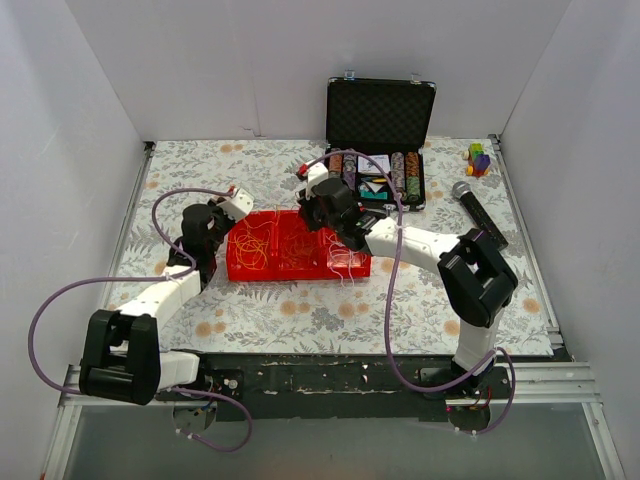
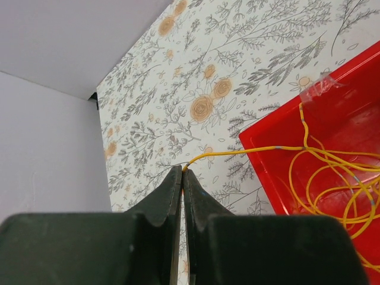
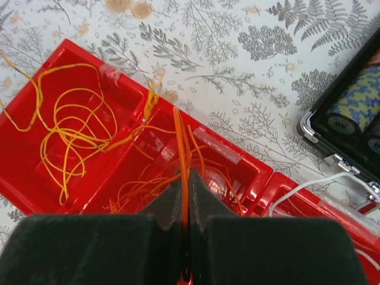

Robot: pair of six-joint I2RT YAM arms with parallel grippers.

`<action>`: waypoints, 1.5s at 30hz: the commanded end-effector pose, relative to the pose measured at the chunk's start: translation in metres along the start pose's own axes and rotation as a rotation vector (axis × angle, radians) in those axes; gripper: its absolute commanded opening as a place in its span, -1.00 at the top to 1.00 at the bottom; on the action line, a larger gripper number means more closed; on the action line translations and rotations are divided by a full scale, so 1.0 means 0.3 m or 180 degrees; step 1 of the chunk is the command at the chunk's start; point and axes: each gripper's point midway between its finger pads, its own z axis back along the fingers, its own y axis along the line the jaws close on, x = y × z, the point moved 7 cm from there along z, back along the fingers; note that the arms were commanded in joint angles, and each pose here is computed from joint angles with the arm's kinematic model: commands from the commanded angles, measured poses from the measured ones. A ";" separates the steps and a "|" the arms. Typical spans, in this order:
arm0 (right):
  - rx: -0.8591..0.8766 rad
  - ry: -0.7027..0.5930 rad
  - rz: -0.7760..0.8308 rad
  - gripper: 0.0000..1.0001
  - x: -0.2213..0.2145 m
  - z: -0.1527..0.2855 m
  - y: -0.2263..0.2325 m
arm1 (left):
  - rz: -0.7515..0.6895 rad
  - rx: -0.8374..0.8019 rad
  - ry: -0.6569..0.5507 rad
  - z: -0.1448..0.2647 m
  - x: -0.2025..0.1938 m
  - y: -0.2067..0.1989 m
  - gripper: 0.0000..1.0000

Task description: Untangle the cables

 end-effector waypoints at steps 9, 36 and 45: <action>-0.0166 0.0448 0.0010 0.97 -0.082 -0.074 0.027 | 0.0322 0.0020 -0.0235 0.081 0.043 0.028 1.00; -0.0025 0.0660 -0.0094 -0.55 0.015 0.084 0.093 | 0.0486 -0.1067 -0.0616 0.086 0.342 -0.003 -0.35; -0.0005 0.0650 -0.0122 -0.77 0.066 0.241 0.085 | 0.0740 -0.1730 -0.0590 0.220 0.441 0.015 -0.82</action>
